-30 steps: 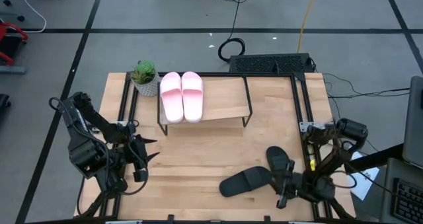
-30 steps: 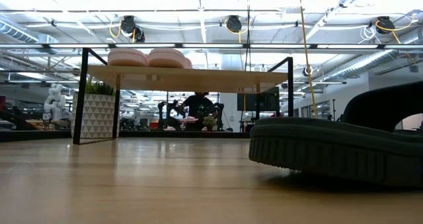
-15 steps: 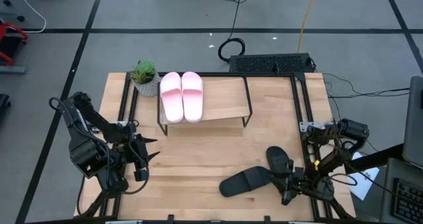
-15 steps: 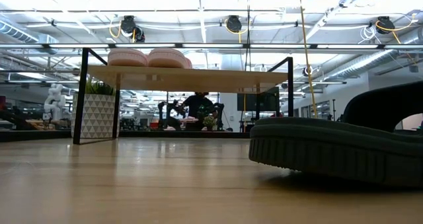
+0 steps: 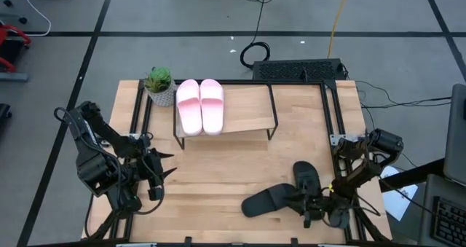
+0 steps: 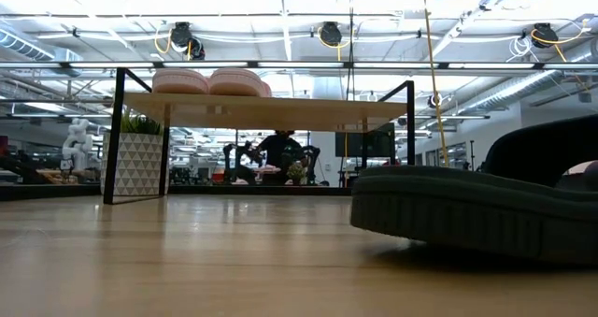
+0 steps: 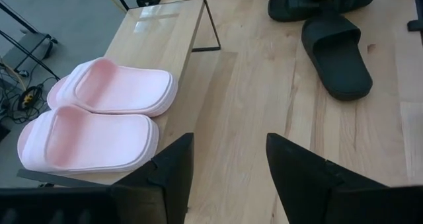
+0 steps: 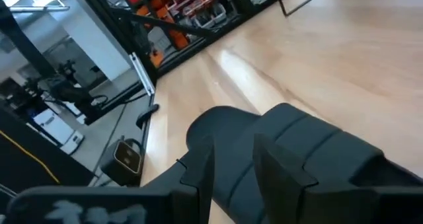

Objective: Pick and place slides into the shelf
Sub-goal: Put the right black slipper on the shelf

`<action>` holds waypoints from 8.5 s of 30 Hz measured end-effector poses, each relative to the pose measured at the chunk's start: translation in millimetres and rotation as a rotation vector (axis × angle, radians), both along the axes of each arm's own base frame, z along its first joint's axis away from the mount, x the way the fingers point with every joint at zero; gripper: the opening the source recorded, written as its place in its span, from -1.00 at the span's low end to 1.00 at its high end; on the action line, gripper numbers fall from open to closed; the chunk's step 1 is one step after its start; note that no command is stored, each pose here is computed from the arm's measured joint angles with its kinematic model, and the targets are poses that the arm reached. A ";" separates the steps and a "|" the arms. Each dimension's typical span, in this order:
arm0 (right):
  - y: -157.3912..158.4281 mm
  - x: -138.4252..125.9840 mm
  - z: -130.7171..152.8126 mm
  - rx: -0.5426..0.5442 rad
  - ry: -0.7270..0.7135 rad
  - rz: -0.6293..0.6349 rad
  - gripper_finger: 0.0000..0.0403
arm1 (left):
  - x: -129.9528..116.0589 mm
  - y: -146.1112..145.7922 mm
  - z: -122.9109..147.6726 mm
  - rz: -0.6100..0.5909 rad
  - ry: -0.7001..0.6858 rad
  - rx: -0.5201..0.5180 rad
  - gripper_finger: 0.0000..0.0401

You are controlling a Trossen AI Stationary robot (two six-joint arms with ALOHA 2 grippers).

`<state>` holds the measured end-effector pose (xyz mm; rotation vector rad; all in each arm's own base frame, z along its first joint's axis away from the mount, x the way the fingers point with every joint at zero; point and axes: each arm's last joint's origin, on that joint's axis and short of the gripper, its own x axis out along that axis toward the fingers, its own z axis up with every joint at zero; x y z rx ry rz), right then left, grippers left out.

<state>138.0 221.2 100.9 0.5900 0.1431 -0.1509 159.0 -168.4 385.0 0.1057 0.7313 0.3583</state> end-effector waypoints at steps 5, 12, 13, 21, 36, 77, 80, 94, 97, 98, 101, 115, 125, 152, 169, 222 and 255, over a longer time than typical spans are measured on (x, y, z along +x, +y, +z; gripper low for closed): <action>2.9 1.1 12.4 0.104 -0.011 0.067 -0.54 | 0.0 0.0 0.0 -0.006 0.004 0.007 -0.05; 6.5 0.8 29.3 0.151 -0.020 0.201 -0.54 | 0.2 -0.2 0.0 -0.014 0.006 0.013 -0.05; 6.9 0.7 32.0 0.164 -0.027 0.212 -0.54 | 0.2 -0.3 0.1 -0.014 0.006 0.012 -0.05; 1.4 -1.7 59.6 0.102 -0.093 0.204 -0.54 | 0.4 -0.5 0.0 -0.015 0.005 0.011 -0.05; -51.4 -29.1 74.1 -0.043 0.191 0.125 -0.54 | 1.3 -2.0 0.2 -0.026 0.004 0.002 -0.05; -90.4 -57.8 84.9 0.186 0.593 0.279 -0.54 | 4.1 0.4 0.2 -0.016 0.001 0.016 -0.05; -85.2 -54.6 99.2 0.137 0.534 0.323 -0.54 | 6.7 2.9 0.2 -0.004 0.004 0.020 -0.05; -20.8 -25.2 188.8 -0.041 0.685 0.339 -0.54 | 14.6 11.2 0.2 0.045 0.005 0.019 -0.05; 1.0 -16.1 201.9 -0.076 0.800 0.300 -0.54 | 14.6 11.2 0.1 0.045 0.005 0.019 -0.05; 8.0 -13.4 204.3 -0.084 0.846 0.282 -0.54 | 14.6 11.2 0.2 0.046 0.004 0.018 -0.05; 28.3 -5.5 204.5 -0.118 0.978 0.217 -0.54 | 14.5 11.1 0.2 0.048 0.003 0.014 -0.05; 69.2 10.4 131.9 -0.441 1.354 -0.077 -0.54 | 14.5 10.9 0.0 0.044 0.008 0.012 -0.05; 69.1 15.0 129.3 -0.525 1.282 -0.063 -0.54 | 14.4 10.7 -0.3 0.040 0.017 0.005 -0.05; 42.0 15.6 94.6 -0.633 1.388 -0.167 -0.54 | 14.4 10.7 -0.3 0.023 0.027 0.024 -0.05; 40.1 13.7 81.3 -0.614 1.410 -0.140 -0.53 | 14.4 10.8 -0.3 0.023 0.027 0.025 -0.05; 21.1 21.8 74.6 -0.725 1.468 -0.161 -0.54 | 14.4 10.9 -0.1 0.025 0.021 0.029 -0.05; 13.0 17.7 56.5 -0.757 1.428 -0.172 -0.53 | 14.6 11.0 0.0 0.026 0.019 0.031 -0.05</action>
